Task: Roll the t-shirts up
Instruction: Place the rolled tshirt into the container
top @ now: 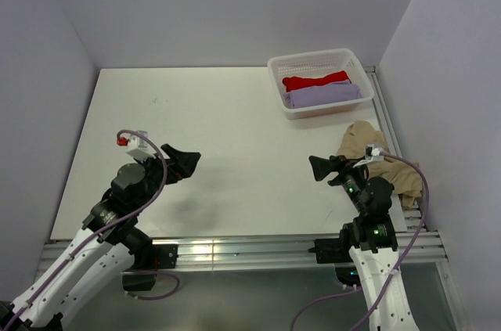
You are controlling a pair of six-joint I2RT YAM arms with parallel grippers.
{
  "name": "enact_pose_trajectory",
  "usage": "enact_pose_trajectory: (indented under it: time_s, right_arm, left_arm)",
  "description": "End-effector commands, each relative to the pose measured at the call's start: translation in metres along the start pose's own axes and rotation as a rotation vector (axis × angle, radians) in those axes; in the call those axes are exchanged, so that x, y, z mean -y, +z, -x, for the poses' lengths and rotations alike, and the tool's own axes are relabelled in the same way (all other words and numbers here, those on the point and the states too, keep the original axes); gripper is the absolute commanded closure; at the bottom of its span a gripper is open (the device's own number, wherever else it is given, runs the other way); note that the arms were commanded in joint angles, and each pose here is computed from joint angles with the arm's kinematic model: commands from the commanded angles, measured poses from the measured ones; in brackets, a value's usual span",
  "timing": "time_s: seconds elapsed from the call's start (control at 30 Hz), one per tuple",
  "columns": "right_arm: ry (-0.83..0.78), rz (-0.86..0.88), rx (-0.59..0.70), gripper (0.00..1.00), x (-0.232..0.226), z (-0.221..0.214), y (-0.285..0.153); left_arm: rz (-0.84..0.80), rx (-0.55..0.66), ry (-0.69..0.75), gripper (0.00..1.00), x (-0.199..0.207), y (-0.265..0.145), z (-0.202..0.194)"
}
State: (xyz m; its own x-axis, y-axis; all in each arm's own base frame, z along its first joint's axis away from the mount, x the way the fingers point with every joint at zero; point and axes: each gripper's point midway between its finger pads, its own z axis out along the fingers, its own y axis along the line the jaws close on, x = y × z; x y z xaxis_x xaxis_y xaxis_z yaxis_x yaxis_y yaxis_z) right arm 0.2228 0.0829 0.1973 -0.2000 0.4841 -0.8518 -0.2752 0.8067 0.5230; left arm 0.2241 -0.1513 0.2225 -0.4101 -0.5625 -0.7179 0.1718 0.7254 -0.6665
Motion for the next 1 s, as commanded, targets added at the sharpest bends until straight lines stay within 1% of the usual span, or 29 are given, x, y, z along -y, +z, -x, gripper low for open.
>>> enact_pose_trajectory:
  time_s: [0.0,0.07,0.23,0.4,0.63,0.97]
  right_arm:
    - [0.037,0.007,0.002,0.04,0.007,-0.014,0.005]
    - [0.036,0.017,-0.003,0.05,0.008,-0.019,0.005]
    - [0.031,0.014,-0.009,0.06,0.007,-0.018,0.004]
    - [0.030,0.031,-0.009,0.05,0.005,-0.019,0.002]
    - [0.023,0.031,0.011,0.05,0.004,-0.015,0.001]
    - [0.024,0.031,0.005,0.07,0.003,-0.014,0.002]
  left_arm:
    - [0.051,0.007,-0.025,0.01,-0.017,-0.006,-0.007]
    - [0.045,0.017,-0.031,0.01,-0.020,-0.011,-0.008]
    - [0.088,0.024,-0.041,0.00,-0.039,-0.017,-0.018]
    - [0.074,0.001,-0.048,0.01,-0.040,-0.017,-0.025]
    - [0.080,0.005,-0.045,0.01,-0.037,-0.016,-0.020]
    - [0.082,0.010,-0.043,0.00,-0.036,-0.016,-0.018]
